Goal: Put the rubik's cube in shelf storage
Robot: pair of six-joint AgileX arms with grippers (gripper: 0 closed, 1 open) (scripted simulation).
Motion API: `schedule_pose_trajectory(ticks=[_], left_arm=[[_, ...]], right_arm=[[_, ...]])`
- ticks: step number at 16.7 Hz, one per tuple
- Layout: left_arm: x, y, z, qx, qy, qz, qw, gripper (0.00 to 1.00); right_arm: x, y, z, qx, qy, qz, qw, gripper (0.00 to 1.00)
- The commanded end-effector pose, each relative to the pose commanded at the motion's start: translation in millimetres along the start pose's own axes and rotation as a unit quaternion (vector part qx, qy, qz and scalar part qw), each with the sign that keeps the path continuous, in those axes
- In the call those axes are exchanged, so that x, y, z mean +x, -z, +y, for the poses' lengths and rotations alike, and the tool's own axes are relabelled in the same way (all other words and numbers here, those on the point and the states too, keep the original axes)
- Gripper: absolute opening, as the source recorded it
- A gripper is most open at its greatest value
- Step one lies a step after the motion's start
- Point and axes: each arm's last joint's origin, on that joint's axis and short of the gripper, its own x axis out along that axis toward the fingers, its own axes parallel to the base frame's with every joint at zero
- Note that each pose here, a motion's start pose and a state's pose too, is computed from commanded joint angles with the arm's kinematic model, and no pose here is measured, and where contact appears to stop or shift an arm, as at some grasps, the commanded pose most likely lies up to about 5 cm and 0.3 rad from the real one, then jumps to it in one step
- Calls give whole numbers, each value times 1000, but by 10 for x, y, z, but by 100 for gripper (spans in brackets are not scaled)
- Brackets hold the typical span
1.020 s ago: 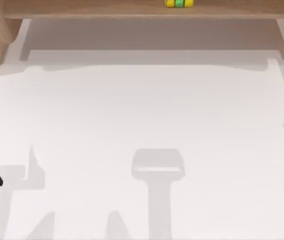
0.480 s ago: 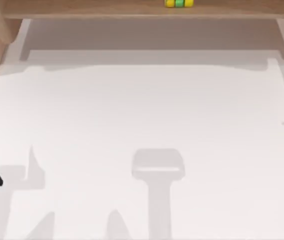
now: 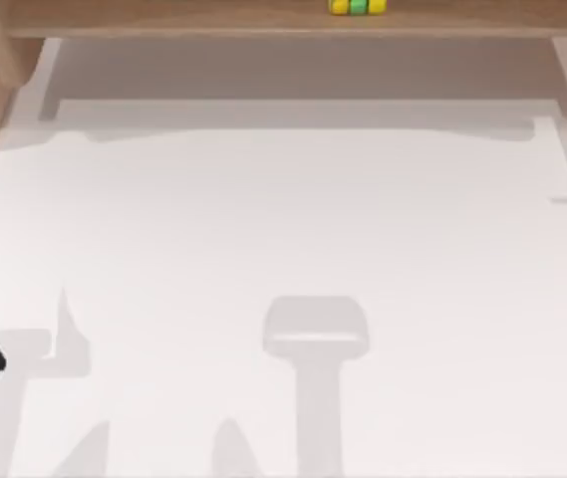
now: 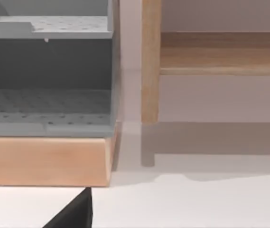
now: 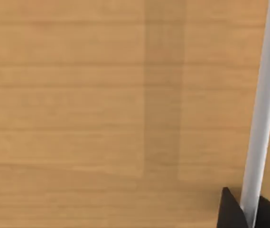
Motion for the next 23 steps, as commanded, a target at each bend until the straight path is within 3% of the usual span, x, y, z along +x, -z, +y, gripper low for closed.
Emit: schedule_pose_trajectory(ticks=[5, 12, 18, 23], left_arm=[[0, 0, 0, 0, 0, 0, 1000, 100], [0, 0, 0, 0, 0, 0, 1000, 100], [0, 0, 0, 0, 0, 0, 1000, 100], [0, 0, 0, 0, 0, 0, 1000, 100]], right_arm=[[29, 4, 21, 2, -4, 3, 1000, 0], [582, 31, -10, 1, 0, 3, 1000, 0], [630, 41, 10, 4, -3, 6, 1000, 0], [1013, 51, 5, 1, -1, 5, 1000, 0]])
